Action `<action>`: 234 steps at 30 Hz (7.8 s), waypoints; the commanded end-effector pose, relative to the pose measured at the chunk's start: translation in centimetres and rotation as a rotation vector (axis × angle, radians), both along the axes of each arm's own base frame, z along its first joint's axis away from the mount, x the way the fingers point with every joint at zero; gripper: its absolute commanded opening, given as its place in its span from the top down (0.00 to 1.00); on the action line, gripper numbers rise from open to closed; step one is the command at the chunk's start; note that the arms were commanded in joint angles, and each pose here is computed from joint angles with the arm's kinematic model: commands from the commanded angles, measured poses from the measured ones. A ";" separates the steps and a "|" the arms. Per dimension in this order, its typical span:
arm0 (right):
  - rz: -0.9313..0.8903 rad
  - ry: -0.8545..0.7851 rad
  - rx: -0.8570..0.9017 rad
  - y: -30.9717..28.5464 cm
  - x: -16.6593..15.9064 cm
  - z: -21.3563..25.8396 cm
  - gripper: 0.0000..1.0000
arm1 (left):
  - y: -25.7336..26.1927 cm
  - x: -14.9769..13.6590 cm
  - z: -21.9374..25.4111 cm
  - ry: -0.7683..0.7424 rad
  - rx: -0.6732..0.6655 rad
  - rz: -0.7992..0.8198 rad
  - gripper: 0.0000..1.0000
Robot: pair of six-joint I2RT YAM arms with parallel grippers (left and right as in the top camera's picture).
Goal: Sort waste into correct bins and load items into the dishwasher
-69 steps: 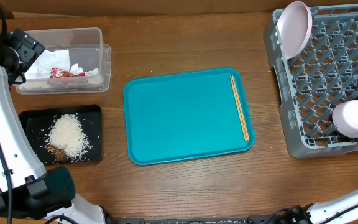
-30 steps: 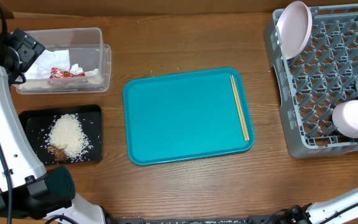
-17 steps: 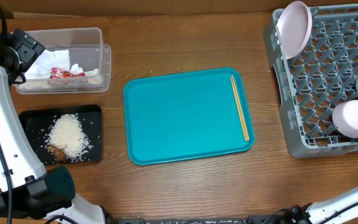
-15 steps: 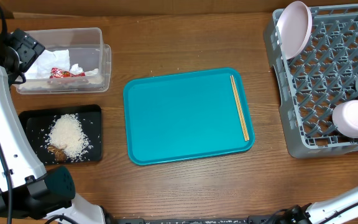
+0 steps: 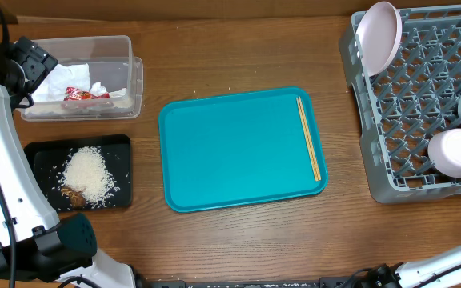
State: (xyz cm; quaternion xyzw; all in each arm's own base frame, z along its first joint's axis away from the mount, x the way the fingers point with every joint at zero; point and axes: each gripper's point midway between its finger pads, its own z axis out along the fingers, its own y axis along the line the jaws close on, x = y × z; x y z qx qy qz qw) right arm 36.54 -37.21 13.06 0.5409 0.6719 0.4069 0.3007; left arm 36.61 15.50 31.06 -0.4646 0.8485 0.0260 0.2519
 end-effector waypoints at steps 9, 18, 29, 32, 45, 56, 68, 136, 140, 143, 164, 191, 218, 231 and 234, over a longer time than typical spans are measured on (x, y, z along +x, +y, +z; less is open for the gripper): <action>-0.065 0.068 -0.024 -1.9 -2.4 -1.0 0.80 | 0.0 0.3 -0.3 0.015 0.016 -0.018 0.00; -0.137 0.046 -0.047 -2.8 -4.1 3.3 0.60 | 0.0 0.3 -0.3 0.015 0.016 -0.018 0.00; -0.194 0.040 -0.184 -2.2 -4.9 9.8 0.55 | -0.2 0.3 -0.3 0.015 0.016 -0.023 0.00; -0.169 0.024 -0.208 -1.2 -4.0 10.8 0.63 | -0.2 0.4 -0.3 0.015 0.016 -0.023 0.00; -0.056 0.381 -0.524 4.9 3.9 5.7 0.96 | -0.2 0.3 -0.3 0.015 0.016 -0.023 0.00; -0.163 0.676 -0.734 5.0 3.2 4.0 0.96 | -0.2 0.4 -0.3 0.015 0.016 -0.023 0.00; -0.153 0.719 -0.709 4.1 2.4 2.0 0.96 | -0.2 0.4 -0.3 0.015 0.016 -0.024 0.00; 0.909 0.322 -0.843 41.3 1.6 12.1 0.17 | -0.2 0.4 -0.3 0.015 0.016 -0.024 0.00; 0.995 0.350 -0.866 45.2 0.9 9.0 0.16 | -0.2 0.4 -0.3 0.015 0.016 -0.024 0.00; 1.058 0.357 -0.874 47.2 0.4 6.0 0.17 | -0.2 0.4 -0.3 0.015 0.016 -0.024 0.00; 1.281 0.481 -0.818 49.4 -3.4 -7.2 0.12 | -0.2 0.4 -0.3 0.015 0.016 -0.024 0.00; 1.275 0.479 -0.928 50.3 -1.7 -9.8 0.34 | -0.2 0.4 -0.3 0.015 0.016 -0.024 0.00; 1.262 0.510 -0.969 49.8 -1.0 -11.4 0.36 | -0.2 0.4 -0.3 0.015 0.016 -0.023 0.00; 1.253 0.493 -0.974 49.9 -0.6 -11.4 0.36 | -0.2 0.4 -0.3 0.015 0.016 -0.023 0.00; 1.252 0.490 -0.975 49.9 -0.5 -11.4 0.36 | -0.2 0.4 -0.3 0.015 0.016 -0.023 0.00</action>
